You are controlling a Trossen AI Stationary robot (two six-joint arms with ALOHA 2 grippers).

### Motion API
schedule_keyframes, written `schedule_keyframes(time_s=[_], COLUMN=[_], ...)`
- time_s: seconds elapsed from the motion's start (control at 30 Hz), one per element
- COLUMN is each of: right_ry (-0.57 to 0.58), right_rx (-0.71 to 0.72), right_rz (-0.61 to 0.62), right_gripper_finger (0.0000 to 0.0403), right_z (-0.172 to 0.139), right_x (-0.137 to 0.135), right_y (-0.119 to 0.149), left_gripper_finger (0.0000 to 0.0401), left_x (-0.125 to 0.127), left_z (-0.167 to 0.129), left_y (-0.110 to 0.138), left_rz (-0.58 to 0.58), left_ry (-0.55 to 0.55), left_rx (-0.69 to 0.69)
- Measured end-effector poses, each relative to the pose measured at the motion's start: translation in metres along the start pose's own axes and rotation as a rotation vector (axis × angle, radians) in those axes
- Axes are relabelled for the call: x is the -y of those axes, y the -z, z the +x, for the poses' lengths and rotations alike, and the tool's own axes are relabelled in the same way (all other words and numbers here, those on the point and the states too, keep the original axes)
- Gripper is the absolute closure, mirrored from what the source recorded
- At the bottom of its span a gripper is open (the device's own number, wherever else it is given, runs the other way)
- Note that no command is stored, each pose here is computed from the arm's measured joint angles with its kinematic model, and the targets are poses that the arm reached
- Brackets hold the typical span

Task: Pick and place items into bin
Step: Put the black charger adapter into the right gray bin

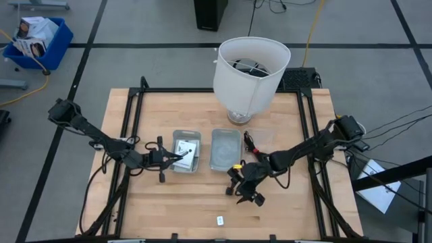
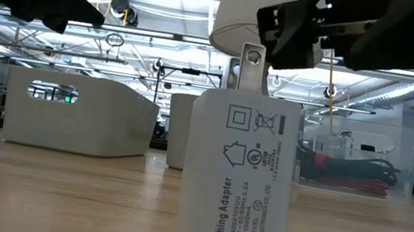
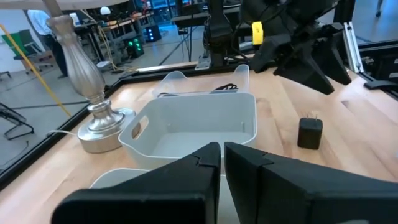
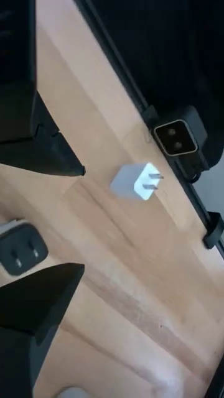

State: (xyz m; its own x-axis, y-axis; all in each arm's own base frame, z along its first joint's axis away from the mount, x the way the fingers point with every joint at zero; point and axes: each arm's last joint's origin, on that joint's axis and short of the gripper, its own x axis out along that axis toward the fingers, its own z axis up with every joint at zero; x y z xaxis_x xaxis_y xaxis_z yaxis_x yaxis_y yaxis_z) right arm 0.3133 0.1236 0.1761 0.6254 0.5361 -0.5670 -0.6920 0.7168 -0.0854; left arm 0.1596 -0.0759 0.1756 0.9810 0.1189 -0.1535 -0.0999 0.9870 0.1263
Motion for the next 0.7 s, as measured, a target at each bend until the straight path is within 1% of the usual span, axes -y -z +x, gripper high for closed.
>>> schedule_keyframes(time_s=[0.2, 0.27, 0.37, 0.6, 0.7], right_ry=[0.037, 0.081, 0.102, 0.073, 0.069], right_rx=[-0.014, -0.046, -0.087, -0.142, -0.144], right_rz=[-0.078, -0.125, -0.170, -0.157, -0.157], right_gripper_finger=[0.0170, 0.0170, 0.0169, 0.0169, 0.0169], right_z=[-0.002, 0.001, 0.006, 0.020, 0.028], right_x=[0.010, 0.012, 0.011, 0.009, 0.009], right_y=[0.004, 0.007, 0.013, 0.027, 0.033], left_gripper_finger=[0.0371, 0.0371, 0.0371, 0.0371, 0.0371], left_x=[0.000, 0.000, 0.000, 0.000, 0.000], left_z=[0.000, 0.000, 0.000, 0.000, 0.000], left_y=[0.000, 0.000, 0.000, 0.000, 0.000], left_rz=[0.012, 0.013, 0.017, 0.019, 0.018], left_ry=[0.000, 0.000, 0.000, 0.000, 0.000], left_rx=[0.000, 0.000, 0.000, -0.002, -0.002])
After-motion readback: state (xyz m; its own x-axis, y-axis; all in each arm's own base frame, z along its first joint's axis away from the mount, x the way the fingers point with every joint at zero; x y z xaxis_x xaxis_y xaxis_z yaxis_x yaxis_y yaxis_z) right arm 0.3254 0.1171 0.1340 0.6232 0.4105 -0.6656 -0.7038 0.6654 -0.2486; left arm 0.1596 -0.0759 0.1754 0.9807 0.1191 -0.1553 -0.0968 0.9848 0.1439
